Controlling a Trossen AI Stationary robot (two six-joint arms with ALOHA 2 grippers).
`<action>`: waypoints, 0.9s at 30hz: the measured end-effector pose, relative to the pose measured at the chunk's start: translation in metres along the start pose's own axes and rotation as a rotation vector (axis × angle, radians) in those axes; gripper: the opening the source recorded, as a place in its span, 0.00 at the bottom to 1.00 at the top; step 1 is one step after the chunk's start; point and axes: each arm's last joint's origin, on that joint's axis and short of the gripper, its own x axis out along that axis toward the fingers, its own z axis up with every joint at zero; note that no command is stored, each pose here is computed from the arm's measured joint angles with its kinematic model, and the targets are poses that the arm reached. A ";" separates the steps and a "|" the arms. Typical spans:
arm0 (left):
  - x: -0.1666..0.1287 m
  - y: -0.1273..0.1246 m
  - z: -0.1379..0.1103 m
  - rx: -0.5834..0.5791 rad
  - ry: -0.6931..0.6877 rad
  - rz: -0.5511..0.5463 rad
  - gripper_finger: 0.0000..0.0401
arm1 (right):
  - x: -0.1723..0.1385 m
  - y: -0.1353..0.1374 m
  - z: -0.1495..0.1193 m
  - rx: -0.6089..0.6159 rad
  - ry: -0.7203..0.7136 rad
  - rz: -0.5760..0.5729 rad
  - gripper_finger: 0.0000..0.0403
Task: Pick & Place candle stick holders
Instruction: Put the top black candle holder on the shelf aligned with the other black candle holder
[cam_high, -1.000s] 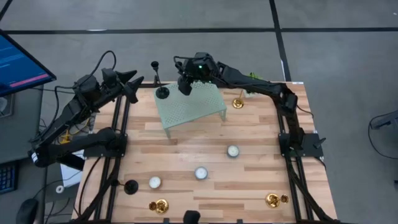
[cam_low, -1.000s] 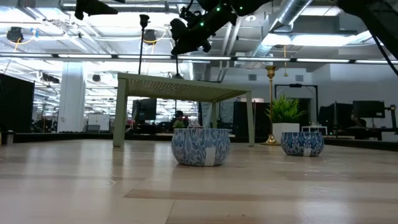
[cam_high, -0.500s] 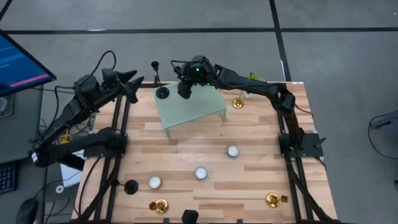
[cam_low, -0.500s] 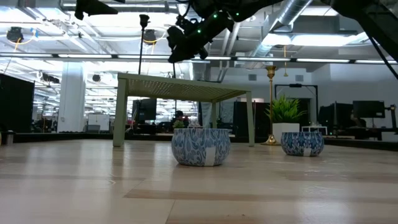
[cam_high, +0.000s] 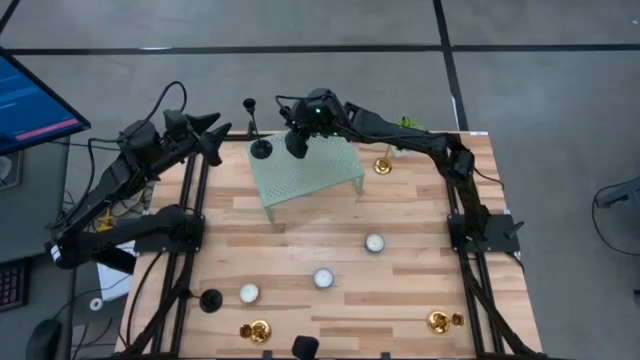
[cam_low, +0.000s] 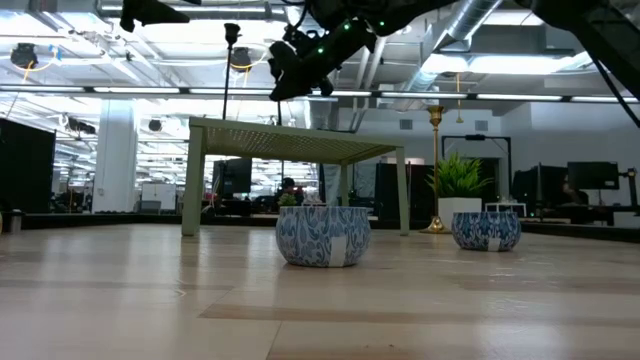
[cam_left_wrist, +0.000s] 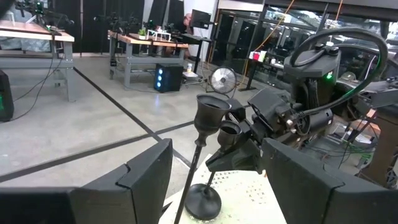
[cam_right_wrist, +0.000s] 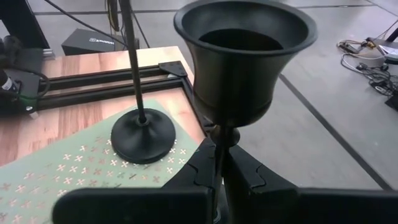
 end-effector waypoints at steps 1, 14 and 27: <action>0.000 0.000 0.000 0.000 0.000 0.000 0.62 | 0.001 0.000 -0.001 0.000 0.002 0.000 0.00; 0.000 0.000 0.000 0.000 0.000 0.000 0.62 | 0.005 0.001 -0.003 0.000 0.002 0.004 0.01; 0.000 0.000 0.000 0.000 0.000 0.000 0.62 | 0.005 0.001 0.000 0.016 -0.027 0.001 0.17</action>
